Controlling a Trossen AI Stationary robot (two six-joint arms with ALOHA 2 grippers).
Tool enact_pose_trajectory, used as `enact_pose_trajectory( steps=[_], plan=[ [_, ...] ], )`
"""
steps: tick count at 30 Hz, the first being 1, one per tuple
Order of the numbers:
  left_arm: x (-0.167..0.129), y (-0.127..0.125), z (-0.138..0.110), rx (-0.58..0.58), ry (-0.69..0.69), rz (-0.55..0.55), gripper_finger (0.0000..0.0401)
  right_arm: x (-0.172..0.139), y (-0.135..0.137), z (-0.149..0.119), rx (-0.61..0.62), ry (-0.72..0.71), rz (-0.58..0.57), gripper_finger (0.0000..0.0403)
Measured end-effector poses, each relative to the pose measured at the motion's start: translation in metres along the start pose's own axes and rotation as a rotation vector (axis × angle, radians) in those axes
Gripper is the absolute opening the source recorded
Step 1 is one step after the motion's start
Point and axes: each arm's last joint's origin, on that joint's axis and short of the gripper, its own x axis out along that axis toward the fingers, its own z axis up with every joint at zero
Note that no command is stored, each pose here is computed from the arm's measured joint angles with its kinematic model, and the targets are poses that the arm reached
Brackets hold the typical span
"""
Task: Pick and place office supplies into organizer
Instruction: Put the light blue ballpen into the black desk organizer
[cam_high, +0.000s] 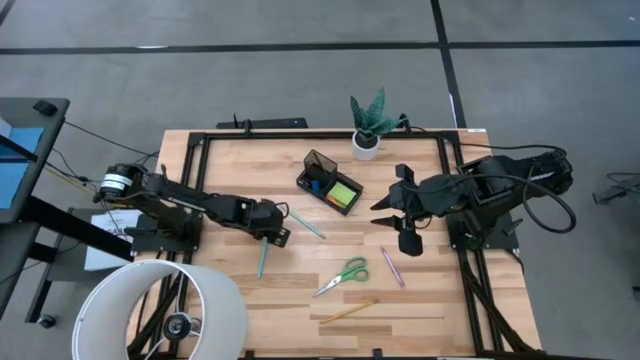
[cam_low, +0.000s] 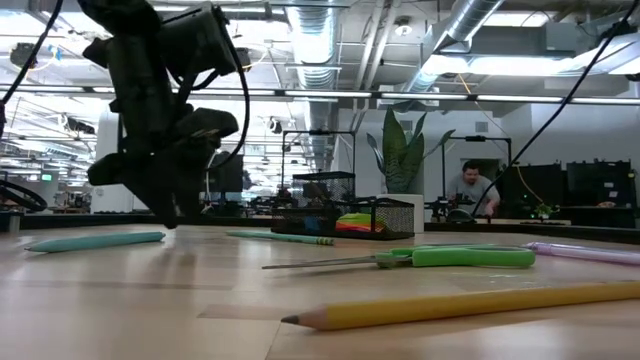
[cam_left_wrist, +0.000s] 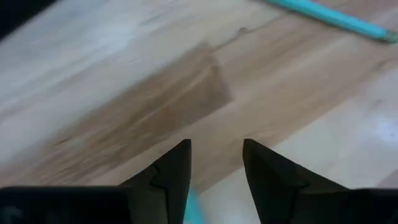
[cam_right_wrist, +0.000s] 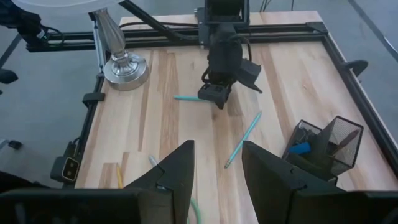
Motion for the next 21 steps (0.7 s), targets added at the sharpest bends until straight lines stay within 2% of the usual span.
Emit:
enact_pose_trajectory(
  steps=[8, 16, 21],
  plan=[
    [0.0007, 0.0028, 0.0014, -0.008, -0.009, 0.029, 0.0160, 0.0000, -0.0001, -0.0001, -0.006, 0.002, -0.001, 0.0127],
    [0.0003, 0.0089, -0.0013, -0.015, 0.012, 0.095, 0.0145, 0.0000, -0.0001, -0.0002, -0.006, 0.002, -0.001, 0.0127],
    [0.0004, 0.0089, -0.0012, -0.044, 0.008, 0.096, 0.0138, 0.0000, -0.0001, -0.0002, -0.006, 0.002, -0.001, 0.0127]
  ],
)
